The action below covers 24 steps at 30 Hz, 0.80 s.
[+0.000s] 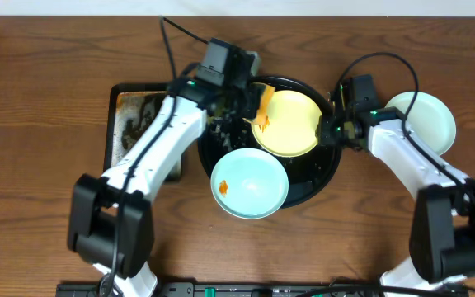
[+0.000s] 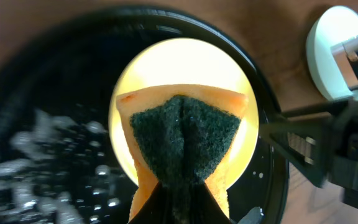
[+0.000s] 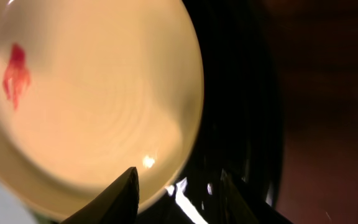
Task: Clean dirty plates on tray and stack at the side
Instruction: 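Scrub the sauce on the yellow plate with the held sponge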
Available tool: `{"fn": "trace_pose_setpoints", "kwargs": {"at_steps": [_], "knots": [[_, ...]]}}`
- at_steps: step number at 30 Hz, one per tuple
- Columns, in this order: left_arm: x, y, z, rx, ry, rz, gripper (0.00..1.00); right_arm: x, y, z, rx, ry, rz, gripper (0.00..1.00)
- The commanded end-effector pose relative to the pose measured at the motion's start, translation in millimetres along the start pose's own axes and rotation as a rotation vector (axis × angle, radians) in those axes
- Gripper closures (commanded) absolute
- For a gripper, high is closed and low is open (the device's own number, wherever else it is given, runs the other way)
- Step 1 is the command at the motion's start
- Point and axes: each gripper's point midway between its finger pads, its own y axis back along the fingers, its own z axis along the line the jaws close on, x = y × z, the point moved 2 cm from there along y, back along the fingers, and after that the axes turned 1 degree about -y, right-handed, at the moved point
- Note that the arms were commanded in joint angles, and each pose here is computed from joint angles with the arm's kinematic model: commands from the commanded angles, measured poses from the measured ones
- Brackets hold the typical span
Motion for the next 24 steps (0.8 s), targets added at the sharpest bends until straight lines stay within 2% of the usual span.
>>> {"fn": "trace_pose_setpoints", "kwargs": {"at_steps": [1,3,8,12,14,16,17,24], "knots": [[10,-26,-7,0.011,0.064,0.053,0.93,3,-22,-2,0.0,-0.03,0.029,0.6],[20,-42,-10,0.012,0.069,0.089,0.93,5,-33,-5,0.003,-0.032,0.037,0.62],[34,-62,-17,0.016,0.052,0.133,0.93,2,-48,-7,0.0,-0.033,0.028,0.72],[35,-71,-19,0.022,0.042,0.131,0.93,-6,-48,-6,-0.004,-0.03,-0.008,0.73],[35,-72,-19,0.021,0.041,0.131,0.93,-10,-48,-6,-0.006,-0.029,-0.026,0.8],[34,-74,-17,0.011,0.04,0.126,0.92,-12,-48,-8,0.0,-0.043,-0.033,0.94],[34,-75,-15,0.002,0.04,0.124,0.93,-12,-48,-8,0.0,-0.043,-0.032,0.95],[40,-94,-6,-0.047,0.03,0.126,0.92,-11,-48,-8,0.002,-0.044,-0.027,0.96]]}}
